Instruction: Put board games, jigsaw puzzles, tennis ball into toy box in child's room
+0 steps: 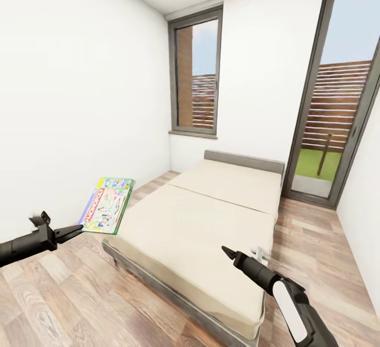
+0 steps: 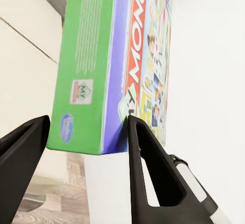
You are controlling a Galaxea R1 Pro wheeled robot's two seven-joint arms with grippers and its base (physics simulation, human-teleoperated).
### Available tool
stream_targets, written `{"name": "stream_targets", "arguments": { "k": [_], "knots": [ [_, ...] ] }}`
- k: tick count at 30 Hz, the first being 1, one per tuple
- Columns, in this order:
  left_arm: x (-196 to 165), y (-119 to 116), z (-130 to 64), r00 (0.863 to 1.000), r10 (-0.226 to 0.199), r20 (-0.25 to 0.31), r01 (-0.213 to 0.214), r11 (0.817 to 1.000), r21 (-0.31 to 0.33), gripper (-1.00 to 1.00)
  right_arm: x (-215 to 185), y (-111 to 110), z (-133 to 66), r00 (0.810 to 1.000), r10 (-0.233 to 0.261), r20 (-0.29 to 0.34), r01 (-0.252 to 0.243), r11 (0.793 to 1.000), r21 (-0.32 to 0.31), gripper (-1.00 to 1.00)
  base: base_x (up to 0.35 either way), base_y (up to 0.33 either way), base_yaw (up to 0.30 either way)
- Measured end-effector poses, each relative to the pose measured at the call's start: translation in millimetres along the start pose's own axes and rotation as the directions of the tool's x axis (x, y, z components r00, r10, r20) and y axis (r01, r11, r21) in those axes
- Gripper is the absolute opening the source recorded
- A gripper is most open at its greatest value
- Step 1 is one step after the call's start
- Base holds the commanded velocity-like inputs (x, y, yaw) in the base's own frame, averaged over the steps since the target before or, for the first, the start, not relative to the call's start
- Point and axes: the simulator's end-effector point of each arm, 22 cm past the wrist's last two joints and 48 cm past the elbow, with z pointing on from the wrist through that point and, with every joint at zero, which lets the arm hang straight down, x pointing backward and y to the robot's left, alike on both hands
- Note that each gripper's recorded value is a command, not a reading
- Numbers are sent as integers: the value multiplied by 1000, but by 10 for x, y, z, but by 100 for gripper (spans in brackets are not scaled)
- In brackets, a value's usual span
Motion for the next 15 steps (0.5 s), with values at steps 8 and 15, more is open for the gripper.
{"name": "stream_targets", "arguments": {
  "k": [8,15],
  "knots": [
    [-80,-114,4,1000,1,-1,-1,1000,-1,-100,-124,209,-26,1000,-11,7,11,1000,-20,100,0,0,282],
    [-151,-216,3,1000,5,0,-5,1000,0,-100,-140,402,-29,999,-34,-11,34,999,-40,100,0,0,282]
  ]
}}
